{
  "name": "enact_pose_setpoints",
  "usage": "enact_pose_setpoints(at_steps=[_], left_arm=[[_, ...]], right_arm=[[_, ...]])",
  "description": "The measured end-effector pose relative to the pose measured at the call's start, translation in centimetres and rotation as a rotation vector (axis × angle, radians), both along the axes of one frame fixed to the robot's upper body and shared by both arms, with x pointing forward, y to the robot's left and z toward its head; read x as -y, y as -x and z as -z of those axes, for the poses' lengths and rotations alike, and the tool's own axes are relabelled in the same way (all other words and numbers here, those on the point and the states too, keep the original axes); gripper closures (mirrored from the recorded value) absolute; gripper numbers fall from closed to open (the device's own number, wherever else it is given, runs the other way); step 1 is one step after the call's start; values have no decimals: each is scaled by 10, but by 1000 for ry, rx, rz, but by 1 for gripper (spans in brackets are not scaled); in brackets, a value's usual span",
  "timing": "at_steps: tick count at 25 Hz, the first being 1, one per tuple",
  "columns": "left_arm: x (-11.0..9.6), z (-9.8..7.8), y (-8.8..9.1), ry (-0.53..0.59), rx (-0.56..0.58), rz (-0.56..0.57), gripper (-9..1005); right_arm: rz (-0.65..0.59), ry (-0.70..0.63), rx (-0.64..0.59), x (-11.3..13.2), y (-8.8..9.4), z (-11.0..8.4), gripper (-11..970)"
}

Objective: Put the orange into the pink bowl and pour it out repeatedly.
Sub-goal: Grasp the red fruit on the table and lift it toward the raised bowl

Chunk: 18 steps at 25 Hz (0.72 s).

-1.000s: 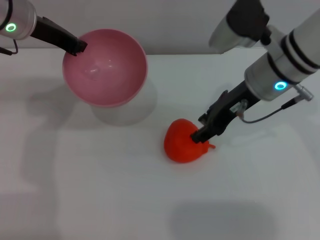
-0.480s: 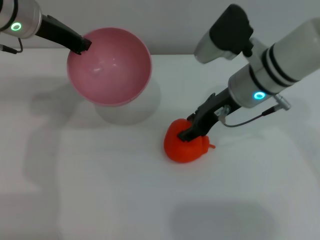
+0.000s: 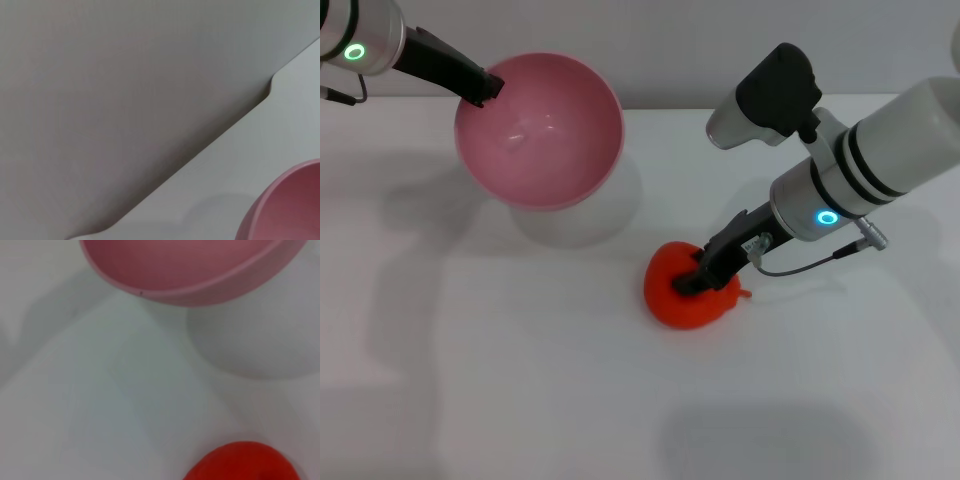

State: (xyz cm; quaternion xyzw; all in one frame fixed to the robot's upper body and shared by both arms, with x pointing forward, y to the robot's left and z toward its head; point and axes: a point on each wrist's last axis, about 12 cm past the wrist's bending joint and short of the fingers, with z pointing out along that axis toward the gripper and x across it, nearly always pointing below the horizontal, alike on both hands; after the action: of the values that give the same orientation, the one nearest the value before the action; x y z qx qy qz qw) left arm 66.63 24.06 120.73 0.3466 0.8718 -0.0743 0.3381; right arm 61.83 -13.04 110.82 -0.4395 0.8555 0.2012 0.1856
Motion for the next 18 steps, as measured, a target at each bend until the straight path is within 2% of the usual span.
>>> enact_pose_setpoints(at_steps=[2,11,13,15,18], left_arm=[[0,0,0,-1,1,2,937],[-1,1,1,-1,0,1,935],[-1,2,1,-1,-2,0,935],[-2,1,1,-3,-4,0,934],[-3,1,2,-5,-11,3,933]], right_arm=[[4,-4,10,1,0,0,434],[5,-18,11,-1,0,-4,669],[5,-20,11,-2,0,-5,751],[13,-27,15,0,1,-10,833],[51,-39,77,9,0,-25,853]])
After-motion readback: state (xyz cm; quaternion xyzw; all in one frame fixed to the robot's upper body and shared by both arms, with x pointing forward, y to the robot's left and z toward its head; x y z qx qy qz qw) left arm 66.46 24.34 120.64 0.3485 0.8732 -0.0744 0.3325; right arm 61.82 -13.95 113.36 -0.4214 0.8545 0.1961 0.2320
